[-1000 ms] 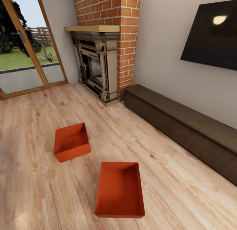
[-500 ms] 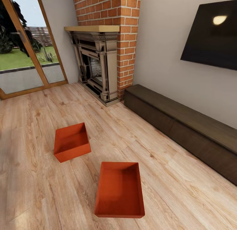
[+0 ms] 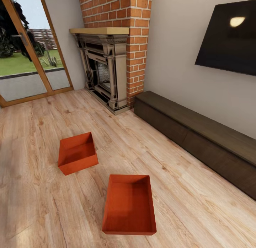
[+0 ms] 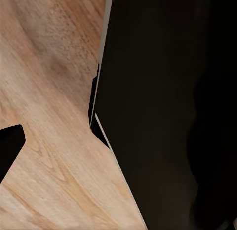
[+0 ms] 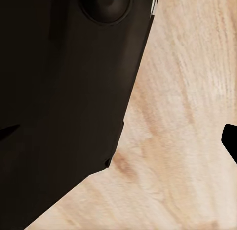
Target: Move the two storage containers from the living room to the garage. In the garage, place one container on the floor and stack the other container on top of it (either order is fine).
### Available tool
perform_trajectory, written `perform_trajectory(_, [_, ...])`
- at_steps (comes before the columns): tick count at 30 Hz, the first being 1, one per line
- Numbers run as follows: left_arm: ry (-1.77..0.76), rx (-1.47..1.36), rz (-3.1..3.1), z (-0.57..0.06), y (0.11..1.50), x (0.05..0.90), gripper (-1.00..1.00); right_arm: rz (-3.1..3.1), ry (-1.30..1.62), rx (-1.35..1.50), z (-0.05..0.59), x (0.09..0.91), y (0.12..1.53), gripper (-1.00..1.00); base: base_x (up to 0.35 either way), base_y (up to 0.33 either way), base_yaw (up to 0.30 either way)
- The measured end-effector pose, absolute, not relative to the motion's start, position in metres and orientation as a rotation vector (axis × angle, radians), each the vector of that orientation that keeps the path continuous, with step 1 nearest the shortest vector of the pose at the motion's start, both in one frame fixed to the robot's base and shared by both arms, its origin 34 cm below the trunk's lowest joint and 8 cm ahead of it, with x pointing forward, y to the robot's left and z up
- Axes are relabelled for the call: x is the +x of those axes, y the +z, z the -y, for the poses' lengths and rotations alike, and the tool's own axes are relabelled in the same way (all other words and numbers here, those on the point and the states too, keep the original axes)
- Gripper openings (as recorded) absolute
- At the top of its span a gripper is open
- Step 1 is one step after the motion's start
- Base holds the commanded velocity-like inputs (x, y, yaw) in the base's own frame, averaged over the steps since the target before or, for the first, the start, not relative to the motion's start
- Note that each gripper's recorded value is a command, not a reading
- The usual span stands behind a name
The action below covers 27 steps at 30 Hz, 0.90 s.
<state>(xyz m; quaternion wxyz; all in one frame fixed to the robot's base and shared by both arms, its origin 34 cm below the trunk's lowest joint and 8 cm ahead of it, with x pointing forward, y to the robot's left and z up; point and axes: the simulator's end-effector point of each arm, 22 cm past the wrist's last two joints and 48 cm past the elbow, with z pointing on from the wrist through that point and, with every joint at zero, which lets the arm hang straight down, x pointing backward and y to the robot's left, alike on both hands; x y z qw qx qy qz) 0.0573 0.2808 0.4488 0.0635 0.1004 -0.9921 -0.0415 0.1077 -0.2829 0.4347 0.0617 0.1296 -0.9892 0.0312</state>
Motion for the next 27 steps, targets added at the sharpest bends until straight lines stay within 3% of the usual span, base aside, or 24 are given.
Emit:
perform_trajectory(11, [-0.13, 0.319, 2.996, -0.278, 0.449, 0.057, 1.0, 2.996, 0.091, 0.408, 0.281, 0.109, 0.434, 1.0, 0.0, 0.0, 0.0])
perform_trajectory(14, [-0.168, 0.303, 3.091, -0.284, 0.44, 0.107, 1.0, 3.036, 0.073, 0.41, 0.272, 0.128, 0.431, 1.0, 0.0, 0.0, 0.0])
perform_trajectory(20, [-0.173, 0.265, 3.25, -0.29, 0.443, 0.249, 1.0, 3.291, -0.025, 0.395, 0.2, 0.293, 0.432, 1.0, 0.0, 0.0, 0.0])
perform_trajectory(27, [-0.099, 0.244, 3.361, -0.267, 0.468, 0.389, 1.0, 3.452, 0.057, 0.357, 0.19, 0.453, 0.46, 1.0, 0.0, 0.0, 0.0])
